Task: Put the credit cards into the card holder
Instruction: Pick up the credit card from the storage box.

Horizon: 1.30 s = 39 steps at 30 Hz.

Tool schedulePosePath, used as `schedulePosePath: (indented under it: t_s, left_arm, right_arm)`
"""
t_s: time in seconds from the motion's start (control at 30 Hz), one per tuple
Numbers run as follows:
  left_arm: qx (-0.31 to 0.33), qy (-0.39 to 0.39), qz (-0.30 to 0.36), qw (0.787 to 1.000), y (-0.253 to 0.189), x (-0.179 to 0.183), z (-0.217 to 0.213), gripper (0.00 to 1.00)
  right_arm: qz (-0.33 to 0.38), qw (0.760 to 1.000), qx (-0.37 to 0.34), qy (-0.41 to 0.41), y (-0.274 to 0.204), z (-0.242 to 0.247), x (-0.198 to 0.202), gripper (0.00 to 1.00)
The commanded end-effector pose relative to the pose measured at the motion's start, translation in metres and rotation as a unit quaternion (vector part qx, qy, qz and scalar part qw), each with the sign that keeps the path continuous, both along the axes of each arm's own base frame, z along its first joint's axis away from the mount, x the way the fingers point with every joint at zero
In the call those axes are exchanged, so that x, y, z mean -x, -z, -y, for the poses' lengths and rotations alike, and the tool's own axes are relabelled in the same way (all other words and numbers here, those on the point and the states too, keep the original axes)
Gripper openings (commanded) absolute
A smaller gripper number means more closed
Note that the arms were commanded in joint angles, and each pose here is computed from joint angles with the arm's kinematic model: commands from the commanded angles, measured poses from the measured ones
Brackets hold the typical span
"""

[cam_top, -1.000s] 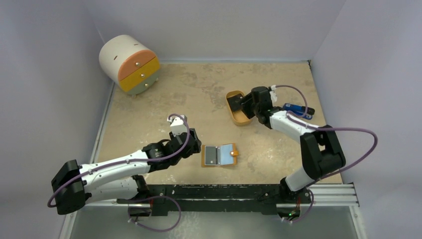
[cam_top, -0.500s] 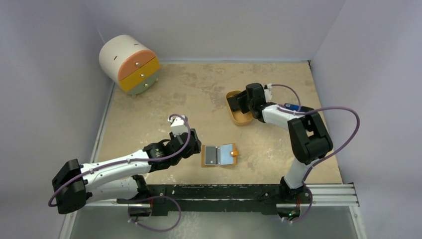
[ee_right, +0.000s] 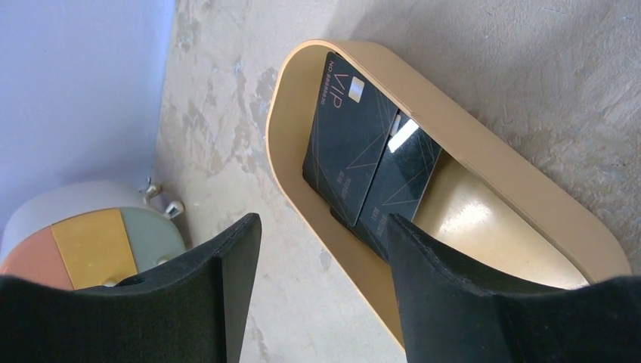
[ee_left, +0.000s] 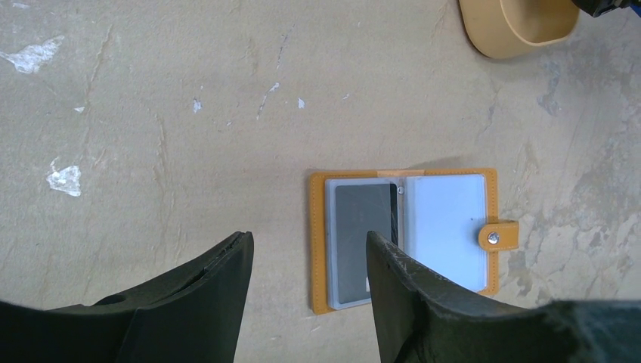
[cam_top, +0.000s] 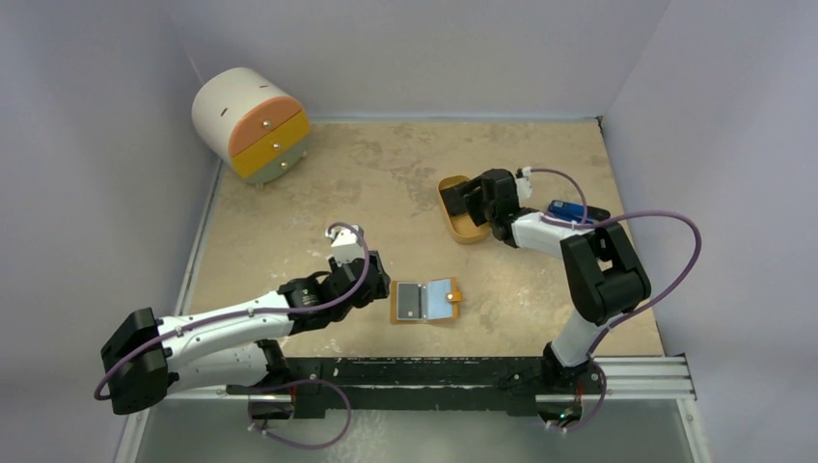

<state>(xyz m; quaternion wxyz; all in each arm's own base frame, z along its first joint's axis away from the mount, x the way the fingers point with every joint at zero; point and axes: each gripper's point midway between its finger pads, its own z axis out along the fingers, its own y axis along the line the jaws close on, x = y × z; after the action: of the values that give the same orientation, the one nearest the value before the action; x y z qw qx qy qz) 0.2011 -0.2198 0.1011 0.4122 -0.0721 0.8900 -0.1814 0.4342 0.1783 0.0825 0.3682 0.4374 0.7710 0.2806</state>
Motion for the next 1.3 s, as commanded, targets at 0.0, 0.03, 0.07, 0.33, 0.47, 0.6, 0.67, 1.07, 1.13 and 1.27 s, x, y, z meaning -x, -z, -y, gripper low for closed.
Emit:
schedulePosePath:
  t_s: [0.0,0.03,0.07,0.33,0.47,0.6,0.67,1.07,1.13,1.27]
  left_arm:
    - [0.021,-0.001,0.005,1.000,-0.005,-0.004,0.007,0.56]
    - [0.021,-0.002,0.005,1.000,-0.005,-0.004,0.007,0.56]
    - [0.020,-0.002,0.004,1.000,-0.005,-0.004,0.007,0.56]
    - [0.014,-0.002,-0.001,1.000,0.000,-0.003,0.007,0.56]
    - [0.015,-0.001,-0.002,1.000,0.001,-0.003,0.008,0.56]
    - [0.013,-0.002,-0.002,1.000,0.002,-0.003,0.008,0.56]
    - [0.013,-0.002,-0.003,1.000,0.002,-0.003,0.008,0.56]
    - [0.010,-0.005,-0.006,1.000,0.006,-0.002,0.005,0.56]
    - [0.008,-0.005,-0.005,1.000,0.006,-0.002,0.005,0.56]
    - [0.007,-0.005,-0.005,1.000,0.007,-0.003,0.005,0.56]
  right_arm:
    - [0.007,1.000,0.011,0.023,-0.006,0.009,-0.003,0.65]
    - [0.000,1.000,0.016,0.025,-0.003,0.010,-0.002,0.65]
    - [-0.009,0.999,0.020,0.027,0.000,0.011,-0.002,0.65]
    - [-0.020,0.999,0.024,0.039,0.012,0.018,0.006,0.59]
    - [-0.026,0.999,0.019,0.040,0.019,0.016,0.007,0.52]
    - [-0.033,0.998,0.018,0.041,0.025,0.016,0.008,0.51]
    - [-0.036,0.998,0.018,0.041,0.028,0.016,0.009,0.51]
    - [-0.053,0.998,0.014,0.030,0.046,0.010,0.008,0.35]
    - [-0.052,0.998,0.014,0.030,0.046,0.010,0.007,0.32]
    - [-0.039,0.999,0.013,0.032,0.040,0.009,0.003,0.27]
